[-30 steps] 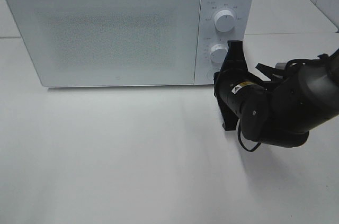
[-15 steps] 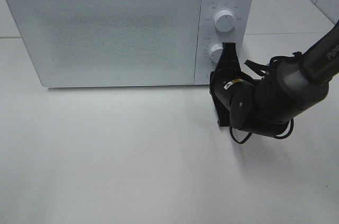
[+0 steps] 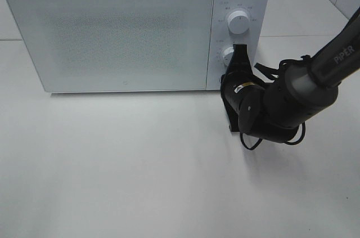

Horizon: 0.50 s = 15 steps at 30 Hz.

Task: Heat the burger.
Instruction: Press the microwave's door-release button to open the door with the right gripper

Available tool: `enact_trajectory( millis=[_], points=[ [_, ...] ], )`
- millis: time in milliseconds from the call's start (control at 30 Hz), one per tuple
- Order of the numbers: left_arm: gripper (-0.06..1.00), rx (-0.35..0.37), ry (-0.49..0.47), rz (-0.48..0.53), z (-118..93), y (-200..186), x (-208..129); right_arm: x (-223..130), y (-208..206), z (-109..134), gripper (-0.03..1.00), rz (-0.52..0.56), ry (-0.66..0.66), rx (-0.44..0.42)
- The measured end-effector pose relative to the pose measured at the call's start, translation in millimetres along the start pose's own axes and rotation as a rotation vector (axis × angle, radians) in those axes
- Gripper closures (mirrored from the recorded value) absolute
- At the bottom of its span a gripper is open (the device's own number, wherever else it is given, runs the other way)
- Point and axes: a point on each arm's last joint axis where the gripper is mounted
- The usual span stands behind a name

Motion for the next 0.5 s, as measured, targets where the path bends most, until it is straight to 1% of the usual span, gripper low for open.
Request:
enact_trajectory(
  millis=[200, 500],
  points=[
    [-0.03, 0.0, 0.0, 0.0, 0.0, 0.0, 0.0, 0.5, 3.8, 2.6, 0.97, -0.015, 0.008, 0.011],
    [-0.03, 0.0, 0.0, 0.0, 0.0, 0.0, 0.0, -1.8, 6.0, 5.4, 0.97, -0.04, 0.01, 0.006]
  ],
)
Point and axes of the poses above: a point on each arm's last joint axis where the gripper is mounted, y pointing out along that axis toward the gripper, z along the wrist's bending axis when the last joint is at zero, x = y × z, and after that the axes turned 3 degrees about -y, right-handed
